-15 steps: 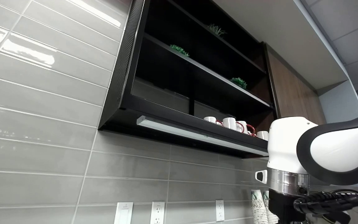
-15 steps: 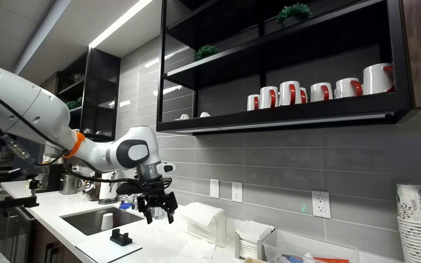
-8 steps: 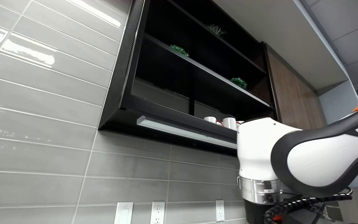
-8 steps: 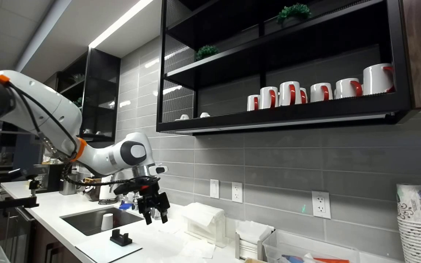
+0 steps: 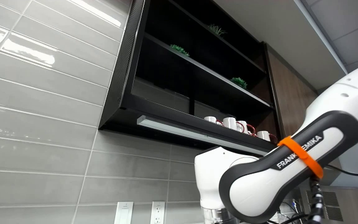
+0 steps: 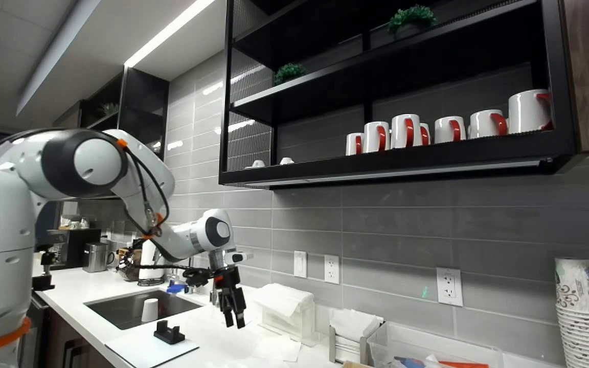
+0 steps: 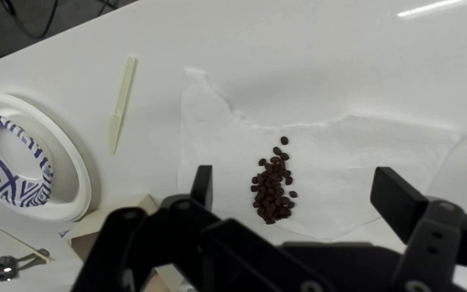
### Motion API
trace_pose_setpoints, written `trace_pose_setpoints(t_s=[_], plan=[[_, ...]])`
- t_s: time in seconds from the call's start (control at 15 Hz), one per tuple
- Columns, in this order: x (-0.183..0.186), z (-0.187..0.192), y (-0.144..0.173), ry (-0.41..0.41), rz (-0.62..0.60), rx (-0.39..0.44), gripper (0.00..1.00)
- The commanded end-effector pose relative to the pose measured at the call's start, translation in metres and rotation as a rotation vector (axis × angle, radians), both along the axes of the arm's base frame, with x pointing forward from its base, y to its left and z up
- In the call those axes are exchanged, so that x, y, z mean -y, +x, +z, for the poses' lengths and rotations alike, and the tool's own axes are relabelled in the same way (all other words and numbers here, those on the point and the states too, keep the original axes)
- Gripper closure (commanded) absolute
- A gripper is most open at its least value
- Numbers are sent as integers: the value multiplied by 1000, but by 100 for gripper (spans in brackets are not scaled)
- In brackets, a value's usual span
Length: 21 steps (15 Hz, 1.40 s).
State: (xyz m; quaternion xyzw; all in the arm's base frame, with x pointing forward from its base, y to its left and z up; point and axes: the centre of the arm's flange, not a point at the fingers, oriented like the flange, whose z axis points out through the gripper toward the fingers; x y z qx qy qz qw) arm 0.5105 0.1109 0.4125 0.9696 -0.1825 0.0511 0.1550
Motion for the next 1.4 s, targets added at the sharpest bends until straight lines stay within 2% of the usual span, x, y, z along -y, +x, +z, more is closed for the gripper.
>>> trace_pose_setpoints(t_s=[0.0,0.27,0.33,0.4,0.47,0.67,0.87,1.07,1.33], plan=[[-13,-28,62,-10,-150,-38,0],[-37,-54,99,-27,-206,-47,0],[-44,-56,107,-28,-190,-32,0],[-53,-58,113,-9,-91,-2,0],[-37,-55,84,-1,-149,-26,0],[-55,-59,98,-2,-110,-13,0],[-53,-58,100,-3,-106,-10,0],[-65,-76,117,12,-105,-17,0],[-80,-104,125,-12,-84,-43,0]])
